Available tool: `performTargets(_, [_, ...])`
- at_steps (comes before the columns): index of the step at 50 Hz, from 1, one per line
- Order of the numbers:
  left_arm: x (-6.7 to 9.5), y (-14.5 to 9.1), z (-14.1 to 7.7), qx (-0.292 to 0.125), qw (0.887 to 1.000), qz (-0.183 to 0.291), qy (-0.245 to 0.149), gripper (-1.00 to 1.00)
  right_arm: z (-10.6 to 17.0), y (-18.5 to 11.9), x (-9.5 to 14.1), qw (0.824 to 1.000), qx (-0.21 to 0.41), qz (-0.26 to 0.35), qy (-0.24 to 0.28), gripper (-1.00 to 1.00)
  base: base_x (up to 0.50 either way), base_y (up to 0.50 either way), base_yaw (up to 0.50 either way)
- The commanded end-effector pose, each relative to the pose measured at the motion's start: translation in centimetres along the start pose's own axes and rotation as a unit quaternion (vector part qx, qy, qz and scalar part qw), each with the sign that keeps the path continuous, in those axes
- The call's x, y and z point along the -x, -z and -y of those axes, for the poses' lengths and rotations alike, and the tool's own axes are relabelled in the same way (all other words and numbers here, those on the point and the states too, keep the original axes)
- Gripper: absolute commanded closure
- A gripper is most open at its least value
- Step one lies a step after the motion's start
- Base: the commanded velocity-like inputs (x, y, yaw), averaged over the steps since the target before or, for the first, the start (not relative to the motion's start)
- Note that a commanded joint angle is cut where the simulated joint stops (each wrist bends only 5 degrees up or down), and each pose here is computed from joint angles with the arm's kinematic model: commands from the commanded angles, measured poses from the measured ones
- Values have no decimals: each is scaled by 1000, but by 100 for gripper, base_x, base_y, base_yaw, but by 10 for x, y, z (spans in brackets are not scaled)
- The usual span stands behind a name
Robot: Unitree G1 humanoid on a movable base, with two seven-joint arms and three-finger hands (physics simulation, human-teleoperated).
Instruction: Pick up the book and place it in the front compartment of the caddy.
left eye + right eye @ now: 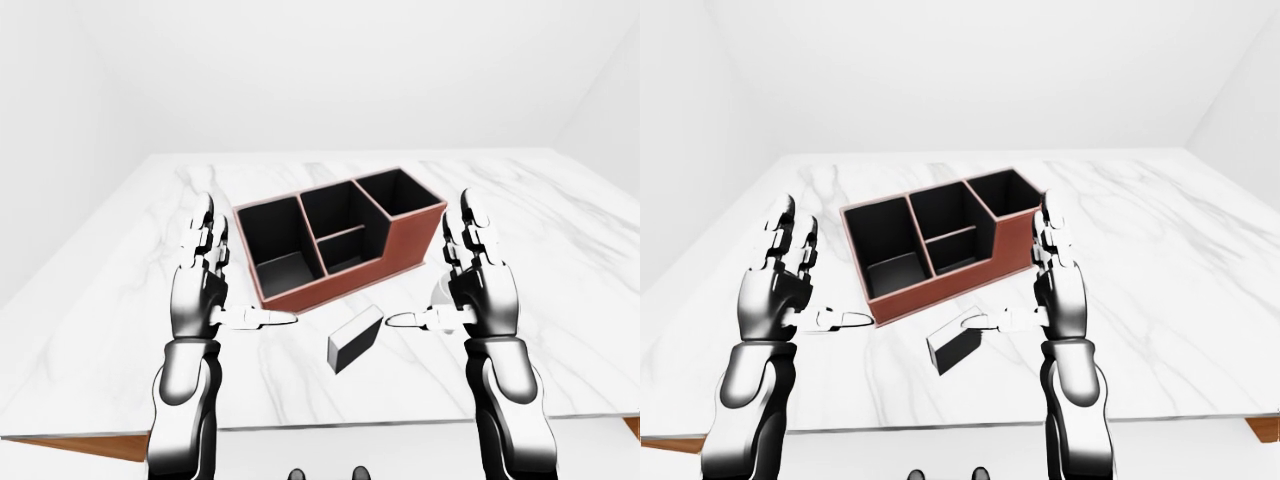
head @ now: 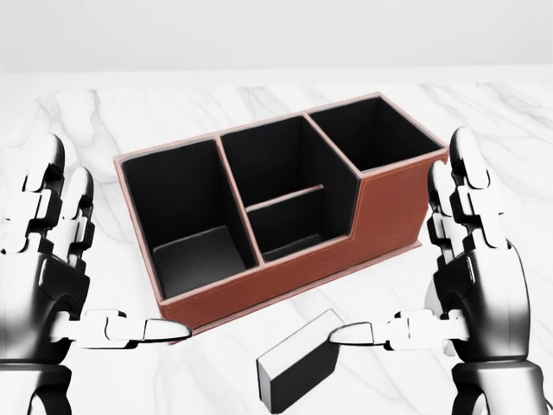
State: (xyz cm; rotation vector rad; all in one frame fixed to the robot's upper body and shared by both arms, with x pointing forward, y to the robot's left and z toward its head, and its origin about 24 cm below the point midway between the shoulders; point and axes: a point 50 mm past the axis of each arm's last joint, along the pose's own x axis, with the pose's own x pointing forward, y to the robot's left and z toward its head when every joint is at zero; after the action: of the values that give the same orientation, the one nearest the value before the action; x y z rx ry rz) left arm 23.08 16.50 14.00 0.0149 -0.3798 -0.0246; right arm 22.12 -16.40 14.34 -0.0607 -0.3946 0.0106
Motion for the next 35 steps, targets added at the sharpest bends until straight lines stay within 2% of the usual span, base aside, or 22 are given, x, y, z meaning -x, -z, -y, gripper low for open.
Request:
performTargets(1, [0, -1, 0, 0, 1000, 2, 0, -100, 0, 0, 1, 1000, 0, -1, 0, -100, 50, 0, 0])
performTargets(18, [1, 1, 0, -1, 1000, -3, 1, -100, -1, 1, 0, 1000, 3, -3, 0, -100, 49, 0, 0])
performTargets(30, [0, 2, 0, -1, 1000, -4, 1, -100, -2, 2, -1, 1000, 15, -5, 2, -100, 2, 0, 0])
performTargets(35, [-2, 1, -2, -3, 1000, -1, 0, -100, -7, 6, -7, 998, 58, -10, -20, -100, 0, 0, 0])
